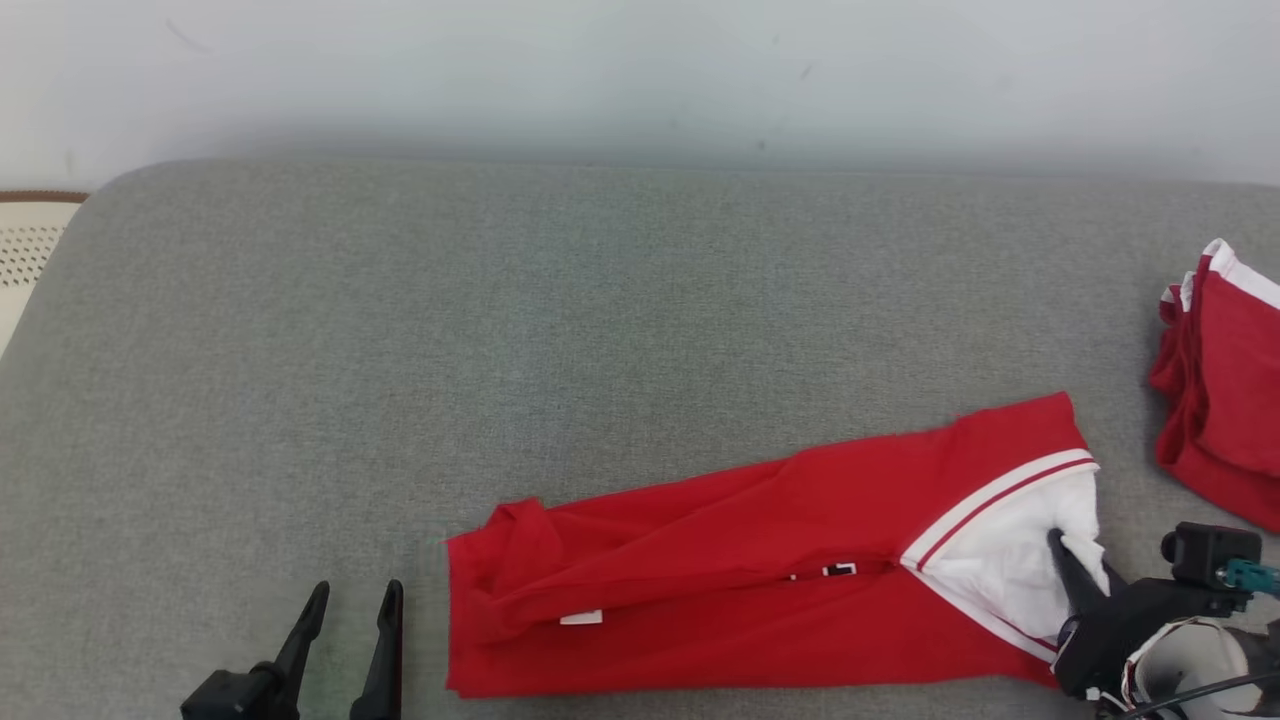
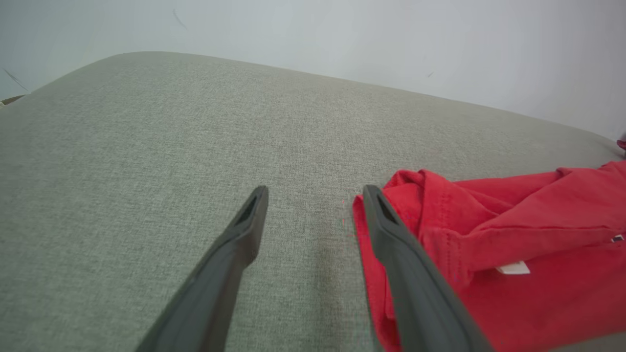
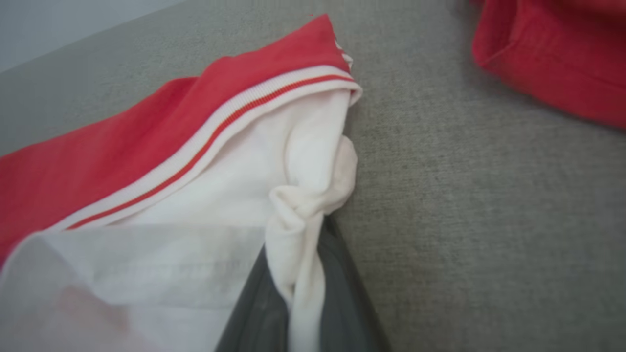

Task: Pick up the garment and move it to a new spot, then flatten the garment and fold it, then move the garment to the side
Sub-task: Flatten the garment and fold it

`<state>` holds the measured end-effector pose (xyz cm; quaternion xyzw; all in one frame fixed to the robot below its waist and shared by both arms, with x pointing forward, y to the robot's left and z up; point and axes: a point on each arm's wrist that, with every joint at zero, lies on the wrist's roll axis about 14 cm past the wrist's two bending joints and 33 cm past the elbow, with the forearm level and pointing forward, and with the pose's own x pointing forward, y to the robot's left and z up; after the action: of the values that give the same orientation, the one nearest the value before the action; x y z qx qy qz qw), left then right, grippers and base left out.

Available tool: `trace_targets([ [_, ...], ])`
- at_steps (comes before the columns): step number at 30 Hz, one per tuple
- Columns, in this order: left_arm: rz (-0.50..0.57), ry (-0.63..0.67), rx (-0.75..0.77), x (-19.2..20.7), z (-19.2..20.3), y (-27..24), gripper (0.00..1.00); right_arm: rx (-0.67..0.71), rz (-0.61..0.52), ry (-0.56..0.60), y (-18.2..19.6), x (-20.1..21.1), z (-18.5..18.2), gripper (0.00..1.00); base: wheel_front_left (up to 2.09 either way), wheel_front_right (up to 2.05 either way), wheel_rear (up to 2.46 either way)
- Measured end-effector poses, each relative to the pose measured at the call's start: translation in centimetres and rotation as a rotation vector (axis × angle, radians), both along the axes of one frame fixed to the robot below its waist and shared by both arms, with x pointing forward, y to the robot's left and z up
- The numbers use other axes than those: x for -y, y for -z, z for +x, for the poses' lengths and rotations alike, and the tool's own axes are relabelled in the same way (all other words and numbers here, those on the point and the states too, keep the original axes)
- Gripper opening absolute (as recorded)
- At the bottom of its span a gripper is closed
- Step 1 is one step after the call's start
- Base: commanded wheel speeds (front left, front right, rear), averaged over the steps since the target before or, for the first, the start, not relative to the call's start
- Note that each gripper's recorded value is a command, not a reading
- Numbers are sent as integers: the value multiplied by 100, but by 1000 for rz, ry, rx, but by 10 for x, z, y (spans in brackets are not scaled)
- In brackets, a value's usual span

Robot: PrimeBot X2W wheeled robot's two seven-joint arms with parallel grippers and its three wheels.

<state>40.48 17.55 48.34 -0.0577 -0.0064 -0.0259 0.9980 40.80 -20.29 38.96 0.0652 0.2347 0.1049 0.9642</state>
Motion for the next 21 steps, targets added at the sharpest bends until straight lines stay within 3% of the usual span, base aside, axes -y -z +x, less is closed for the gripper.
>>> trace_targets([
  [5,-5,21,2,9,2,-1,100,82,-18,-22,-23,5,4,0,0,0,0],
  [12,-14,51,9,22,6,-3,100,207,-22,-167,-69,-23,8,0,0,0,0],
  [21,-37,61,10,26,5,-4,100,228,47,-490,-108,-120,-20,0,0,0,0],
])
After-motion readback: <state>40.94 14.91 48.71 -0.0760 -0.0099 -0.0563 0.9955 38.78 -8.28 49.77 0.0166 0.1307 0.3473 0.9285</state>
